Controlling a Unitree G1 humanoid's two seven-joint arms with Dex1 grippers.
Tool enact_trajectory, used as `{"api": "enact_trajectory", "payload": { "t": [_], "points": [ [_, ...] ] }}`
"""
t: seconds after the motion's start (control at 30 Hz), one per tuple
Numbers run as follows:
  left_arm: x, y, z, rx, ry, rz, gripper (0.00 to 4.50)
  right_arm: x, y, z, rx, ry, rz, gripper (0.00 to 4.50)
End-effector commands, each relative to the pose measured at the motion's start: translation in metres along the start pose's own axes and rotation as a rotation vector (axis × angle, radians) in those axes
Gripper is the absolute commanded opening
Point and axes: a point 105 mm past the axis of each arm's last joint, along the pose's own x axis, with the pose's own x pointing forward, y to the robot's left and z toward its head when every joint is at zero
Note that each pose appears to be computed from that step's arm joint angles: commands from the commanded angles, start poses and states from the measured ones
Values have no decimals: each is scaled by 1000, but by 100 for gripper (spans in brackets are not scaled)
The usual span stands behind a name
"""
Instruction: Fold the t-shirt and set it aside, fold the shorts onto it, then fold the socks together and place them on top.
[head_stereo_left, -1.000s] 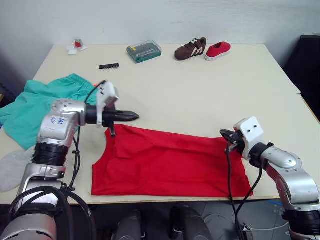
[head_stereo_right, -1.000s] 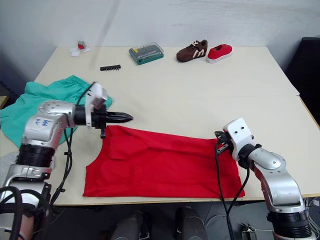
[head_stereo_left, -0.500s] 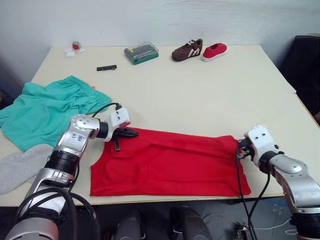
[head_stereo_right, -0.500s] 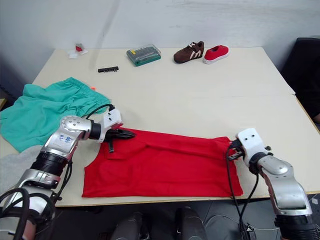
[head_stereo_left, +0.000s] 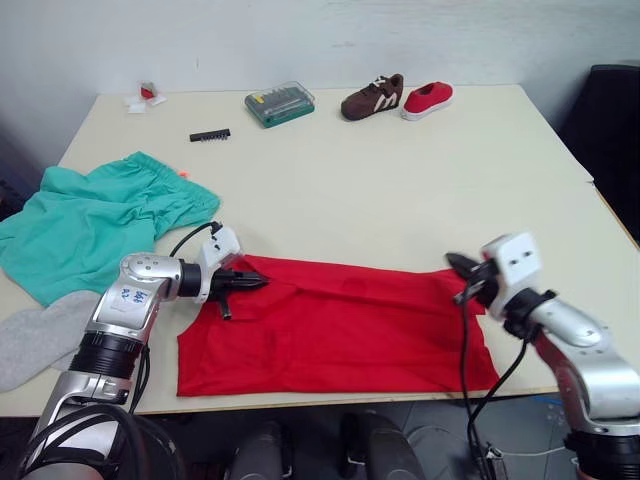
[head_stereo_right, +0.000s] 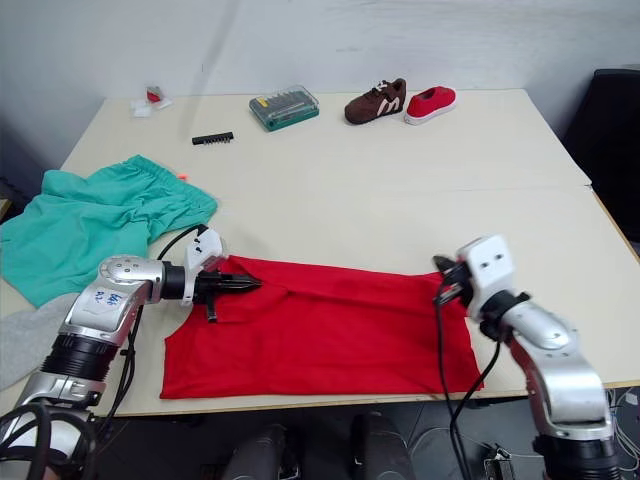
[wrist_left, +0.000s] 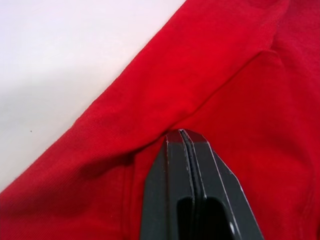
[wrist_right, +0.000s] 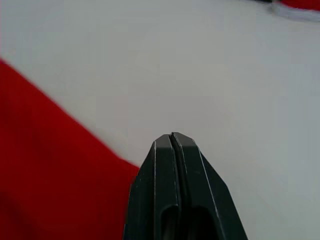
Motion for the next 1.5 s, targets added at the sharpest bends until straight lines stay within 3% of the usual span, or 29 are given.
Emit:
{"api": "enact_trajectory", "payload": {
  "t": [0.03, 0.23, 0.37, 0.6, 0.73, 0.83, 1.0, 1.17, 1.27, 1.4, 1.5],
  "points": [
    [0, -2, 0, 44, 24, -9, 0, 3, -3, -14, -33, 71, -38, 2],
    [-18, 9, -25, 115, 148, 24, 0, -18, -36, -49, -39, 238, -167, 2],
    [-32, 18, -30, 131, 181, 42, 0, -30, -56, -47, -34, 228, -228, 2],
    [-50, -3, 19, 47, -12, -116, 0, -30, -58, 4, -16, 18, -196, 2],
    [-37, -14, 51, 34, -113, -171, 0, -11, -40, 21, 12, -45, -128, 2],
    [-26, -26, 36, 60, -29, -224, 0, 2, -19, 17, 12, -26, -49, 2],
    [-30, -33, -15, 99, 209, -263, 0, 11, -1, -3, -8, 72, -14, 2],
    [-45, -15, -45, 155, 357, -165, 0, 4, -13, -27, -32, 179, -74, 2],
    [-57, -10, -53, 145, 390, -138, 0, -7, -32, -36, -61, 220, -140, 2],
    [-75, -13, -48, 85, 349, -145, 0, -26, -56, -34, -84, 215, -203, 2],
    [-74, -29, -13, -22, 168, -241, 0, -25, -50, -6, -57, 77, -158, 2]
  ]
}}
